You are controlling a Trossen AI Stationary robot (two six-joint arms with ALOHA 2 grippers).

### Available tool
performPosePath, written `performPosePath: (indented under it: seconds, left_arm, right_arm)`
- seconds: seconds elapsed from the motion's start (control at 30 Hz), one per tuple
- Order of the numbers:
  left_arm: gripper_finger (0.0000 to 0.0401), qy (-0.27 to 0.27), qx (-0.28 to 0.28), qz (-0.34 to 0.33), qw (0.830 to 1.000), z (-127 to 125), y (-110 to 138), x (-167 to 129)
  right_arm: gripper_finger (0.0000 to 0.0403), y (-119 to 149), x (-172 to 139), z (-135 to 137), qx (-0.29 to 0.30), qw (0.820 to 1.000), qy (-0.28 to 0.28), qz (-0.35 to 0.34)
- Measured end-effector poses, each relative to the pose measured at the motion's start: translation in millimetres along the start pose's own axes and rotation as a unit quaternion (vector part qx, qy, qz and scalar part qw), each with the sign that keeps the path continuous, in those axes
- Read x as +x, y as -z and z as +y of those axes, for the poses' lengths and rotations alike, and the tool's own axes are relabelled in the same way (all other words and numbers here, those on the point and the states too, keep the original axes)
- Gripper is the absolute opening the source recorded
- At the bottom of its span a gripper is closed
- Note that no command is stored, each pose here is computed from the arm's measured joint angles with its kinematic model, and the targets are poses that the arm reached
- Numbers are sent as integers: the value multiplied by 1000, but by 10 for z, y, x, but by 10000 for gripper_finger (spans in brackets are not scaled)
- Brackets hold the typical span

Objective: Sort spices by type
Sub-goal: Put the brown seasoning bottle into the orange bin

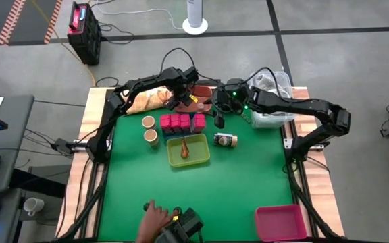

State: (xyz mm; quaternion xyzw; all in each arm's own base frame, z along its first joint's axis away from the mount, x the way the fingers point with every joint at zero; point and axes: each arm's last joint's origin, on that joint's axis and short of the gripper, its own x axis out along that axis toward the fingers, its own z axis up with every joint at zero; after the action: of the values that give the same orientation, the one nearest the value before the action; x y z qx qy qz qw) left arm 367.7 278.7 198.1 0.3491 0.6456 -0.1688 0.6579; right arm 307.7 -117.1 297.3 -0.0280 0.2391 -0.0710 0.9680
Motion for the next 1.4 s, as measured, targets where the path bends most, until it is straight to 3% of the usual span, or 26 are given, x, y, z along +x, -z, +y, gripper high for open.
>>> performPosePath:
  seconds: [0.27,0.77,1.07,1.4]
  left_arm:
    - [187,-20,20,-10,1000,40,-10,-1]
    - [187,-31,-22,-40,998,4,-30,166]
    - [188,-38,5,-41,998,-4,-21,207]
    - [154,-36,-42,-64,996,3,-29,214]
  right_arm:
    - [238,-5,4,26,-4,1000,-4,0]
    - [238,1,7,46,-5,1000,-7,4]
    - [238,1,7,46,-8,1000,-7,4]
    - [238,35,1,15,-6,1000,-6,18]
